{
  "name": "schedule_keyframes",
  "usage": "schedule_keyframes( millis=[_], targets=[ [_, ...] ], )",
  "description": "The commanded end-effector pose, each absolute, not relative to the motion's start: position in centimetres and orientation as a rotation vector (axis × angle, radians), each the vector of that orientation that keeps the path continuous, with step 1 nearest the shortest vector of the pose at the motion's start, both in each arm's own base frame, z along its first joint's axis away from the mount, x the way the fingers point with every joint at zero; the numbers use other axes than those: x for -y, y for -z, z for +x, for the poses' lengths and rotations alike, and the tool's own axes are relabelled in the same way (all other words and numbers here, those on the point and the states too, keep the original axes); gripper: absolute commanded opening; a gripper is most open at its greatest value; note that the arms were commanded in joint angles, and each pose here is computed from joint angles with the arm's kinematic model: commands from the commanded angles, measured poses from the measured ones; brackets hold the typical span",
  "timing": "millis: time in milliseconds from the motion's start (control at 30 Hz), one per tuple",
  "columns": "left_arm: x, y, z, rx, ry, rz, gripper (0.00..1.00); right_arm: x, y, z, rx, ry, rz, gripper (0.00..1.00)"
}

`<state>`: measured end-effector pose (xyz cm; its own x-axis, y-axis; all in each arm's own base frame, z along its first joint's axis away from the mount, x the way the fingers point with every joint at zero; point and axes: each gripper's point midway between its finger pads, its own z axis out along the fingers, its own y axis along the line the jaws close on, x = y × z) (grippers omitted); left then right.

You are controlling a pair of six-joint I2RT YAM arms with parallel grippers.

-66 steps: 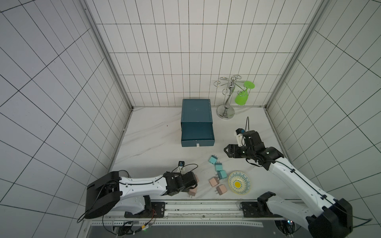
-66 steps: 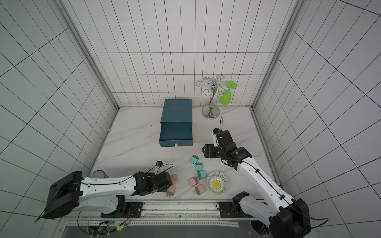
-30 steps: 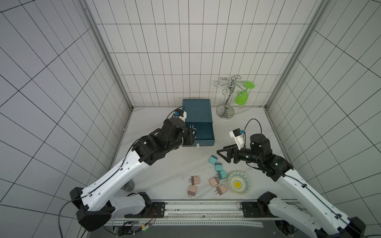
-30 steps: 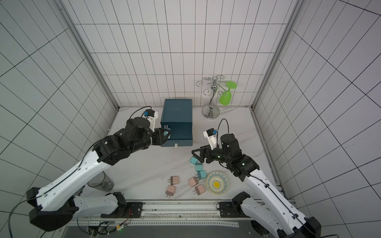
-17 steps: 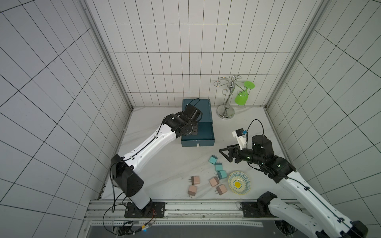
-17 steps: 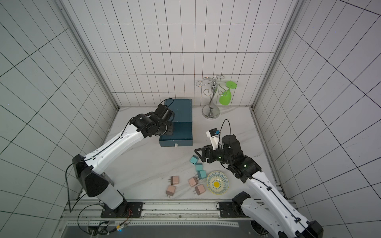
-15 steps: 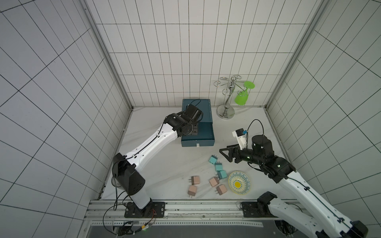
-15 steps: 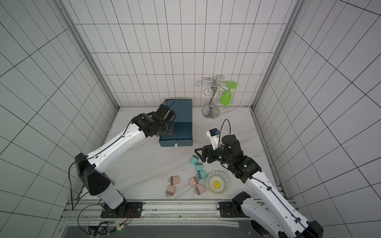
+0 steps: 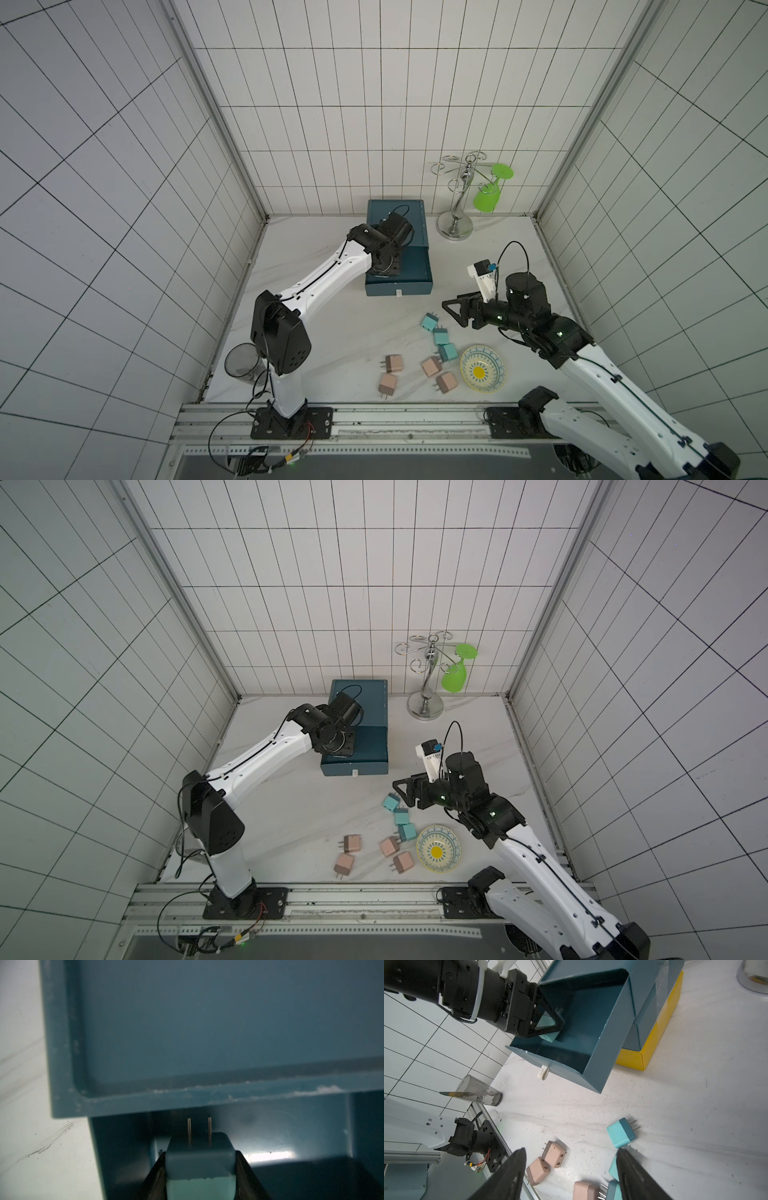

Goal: Place the plugs into the drawer by color
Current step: Place the plug in the drawer.

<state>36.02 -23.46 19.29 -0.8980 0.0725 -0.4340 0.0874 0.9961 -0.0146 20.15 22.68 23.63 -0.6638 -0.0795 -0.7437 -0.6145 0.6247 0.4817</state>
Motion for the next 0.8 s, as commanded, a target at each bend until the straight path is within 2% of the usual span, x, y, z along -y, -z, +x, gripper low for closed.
schedule_keyframes(
  millis=[0, 133, 300, 467, 533, 767],
  targets=[
    [23.9, -17.7, 36.7, -2.704, 0.059, 0.104, 0.1, -22.6, -22.6, 20.2, -2.17, -0.96, -0.538, 0.73],
    [23.9, -17.0, 36.8, -2.725, 0.044, 0.102, 0.14, -22.4, -22.5, 20.3, -2.174, -0.947, -0.537, 0.73],
    [24.0, -18.3, 36.9, -2.689, 0.077, 0.085, 0.4, -22.4, -22.6, 20.3, -2.174, -0.945, -0.535, 0.75],
    [24.0, -19.4, 36.7, -2.679, 0.096, 0.084, 0.48, -22.4, -22.5, 20.3, -2.179, -0.941, -0.536, 0.76],
    [24.3, -20.6, 36.7, -2.652, 0.117, 0.084, 0.58, -22.4, -22.4, 20.4, -2.183, -0.936, -0.531, 0.78],
    [23.7, -22.8, 36.3, -2.627, 0.131, 0.08, 0.65, -21.9, -21.8, 20.6, -2.213, -0.885, -0.525, 0.81]
  ],
)
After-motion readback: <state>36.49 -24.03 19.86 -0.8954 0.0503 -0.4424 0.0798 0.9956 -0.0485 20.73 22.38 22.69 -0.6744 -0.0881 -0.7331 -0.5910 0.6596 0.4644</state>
